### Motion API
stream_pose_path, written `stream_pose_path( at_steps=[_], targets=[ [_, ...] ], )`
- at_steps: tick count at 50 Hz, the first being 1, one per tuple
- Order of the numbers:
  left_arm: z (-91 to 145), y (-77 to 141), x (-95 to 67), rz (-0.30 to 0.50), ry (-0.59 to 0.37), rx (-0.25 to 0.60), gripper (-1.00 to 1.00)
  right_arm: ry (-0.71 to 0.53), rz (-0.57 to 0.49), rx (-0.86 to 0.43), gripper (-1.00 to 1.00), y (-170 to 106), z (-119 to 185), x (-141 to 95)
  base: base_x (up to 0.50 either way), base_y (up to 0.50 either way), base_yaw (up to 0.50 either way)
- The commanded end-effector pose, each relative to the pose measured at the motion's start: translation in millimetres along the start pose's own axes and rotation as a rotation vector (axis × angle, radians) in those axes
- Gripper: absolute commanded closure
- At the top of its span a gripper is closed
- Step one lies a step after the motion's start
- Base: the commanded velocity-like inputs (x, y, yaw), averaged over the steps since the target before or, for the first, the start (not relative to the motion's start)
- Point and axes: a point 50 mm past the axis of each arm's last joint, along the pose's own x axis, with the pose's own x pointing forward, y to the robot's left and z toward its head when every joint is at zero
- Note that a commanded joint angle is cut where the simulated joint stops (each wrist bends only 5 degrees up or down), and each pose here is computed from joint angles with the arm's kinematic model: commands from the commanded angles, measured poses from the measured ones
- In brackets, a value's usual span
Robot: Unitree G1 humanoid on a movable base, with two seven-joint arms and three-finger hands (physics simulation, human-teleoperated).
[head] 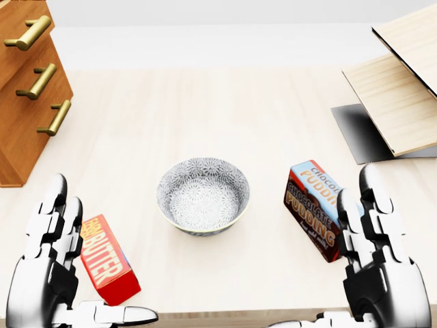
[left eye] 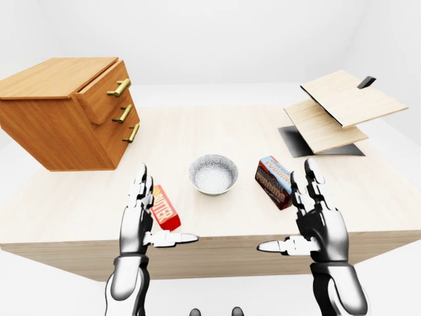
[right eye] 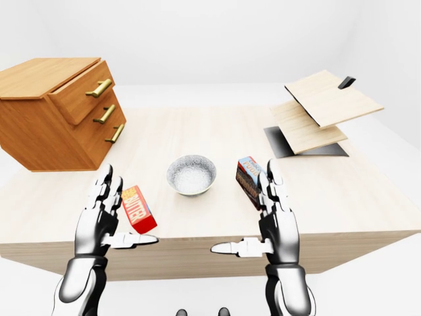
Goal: Close the top drawer of the cabinet and put the bowl on top of it.
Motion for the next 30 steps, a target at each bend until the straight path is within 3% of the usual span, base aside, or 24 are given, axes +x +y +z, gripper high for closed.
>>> stream_pose_path(
  at_steps=[1, 30],
  targets=[
    [8.8, 0.7, -7.7, 0.005, -0.03, -0.002, -1.0, -0.046, 0.015, 0.026, -1.0, 1.2, 13.0, -11.3, 0.26, 0.0, 0.0],
    [15.3, 1.4, -11.5, 0.004, -0.057, -0.023, -1.0, -0.063, 0.025, 0.034, -1.0, 2.6, 17.4, -16.4, 0.28, 0.0, 0.0]
  ],
)
